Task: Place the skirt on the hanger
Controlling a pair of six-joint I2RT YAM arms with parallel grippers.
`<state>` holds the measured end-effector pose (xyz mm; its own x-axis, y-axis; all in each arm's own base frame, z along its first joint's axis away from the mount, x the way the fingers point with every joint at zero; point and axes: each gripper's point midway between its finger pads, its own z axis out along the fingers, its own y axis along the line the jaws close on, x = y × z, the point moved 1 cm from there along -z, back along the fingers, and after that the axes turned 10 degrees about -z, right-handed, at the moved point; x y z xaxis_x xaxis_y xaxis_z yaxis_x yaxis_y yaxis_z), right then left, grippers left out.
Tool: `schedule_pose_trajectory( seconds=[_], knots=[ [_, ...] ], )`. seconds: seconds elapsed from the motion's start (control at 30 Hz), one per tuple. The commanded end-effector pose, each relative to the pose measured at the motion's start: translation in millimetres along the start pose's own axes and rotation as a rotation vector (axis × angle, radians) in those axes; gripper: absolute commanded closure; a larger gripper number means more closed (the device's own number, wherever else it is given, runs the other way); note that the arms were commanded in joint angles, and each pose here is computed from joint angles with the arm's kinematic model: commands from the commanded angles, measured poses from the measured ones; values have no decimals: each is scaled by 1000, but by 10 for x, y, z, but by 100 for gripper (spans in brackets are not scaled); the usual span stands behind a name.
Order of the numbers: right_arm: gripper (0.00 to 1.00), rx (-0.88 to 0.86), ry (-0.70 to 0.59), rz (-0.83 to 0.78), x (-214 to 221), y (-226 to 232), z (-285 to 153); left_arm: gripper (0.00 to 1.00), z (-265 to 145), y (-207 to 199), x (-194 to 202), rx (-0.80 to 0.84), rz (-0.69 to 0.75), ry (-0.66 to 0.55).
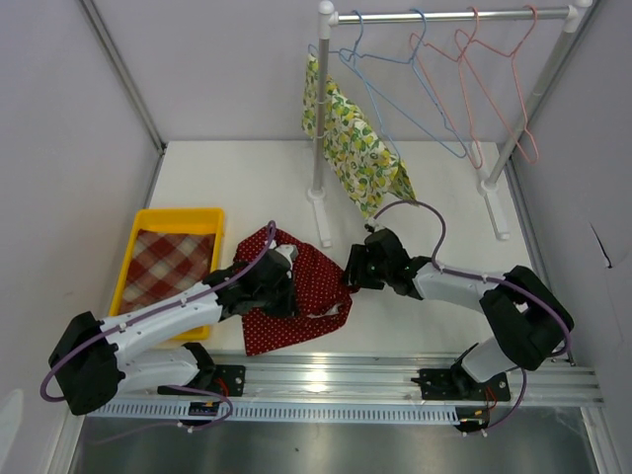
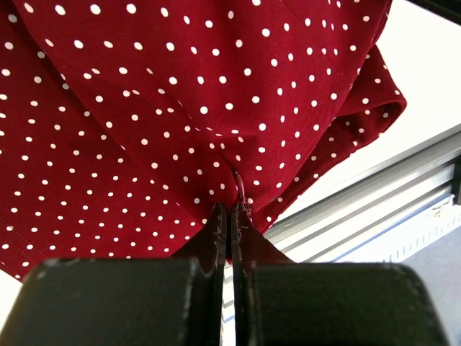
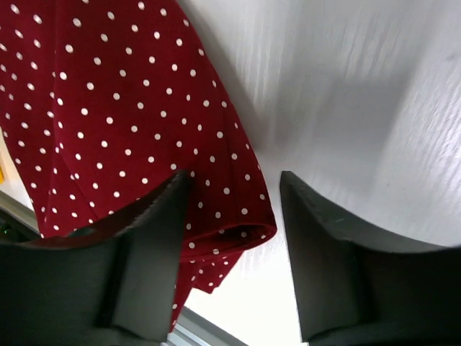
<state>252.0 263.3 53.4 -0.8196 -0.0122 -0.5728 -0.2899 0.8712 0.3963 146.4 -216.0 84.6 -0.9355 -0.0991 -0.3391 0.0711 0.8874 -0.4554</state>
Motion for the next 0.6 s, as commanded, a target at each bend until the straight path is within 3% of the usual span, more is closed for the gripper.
schedule_pose_trajectory(
  seconds=[0.0,0.17,0.27,0.57],
  knots=[
    [52,-63,-38,67,-62,132,-14,100,-20,-77,-22,43,-16,-9],
    [89,-4,-86,86,-183,78,-240,100,-38,-126,-64,60,4,-19],
    [100,55,-188,57,-460,76,-590,100,-47,-216,-120,93,38,-29],
    [100,96,-418,-56,-1109,297,-1778,93,-92,-901,-457,334,229,-76]
  ],
)
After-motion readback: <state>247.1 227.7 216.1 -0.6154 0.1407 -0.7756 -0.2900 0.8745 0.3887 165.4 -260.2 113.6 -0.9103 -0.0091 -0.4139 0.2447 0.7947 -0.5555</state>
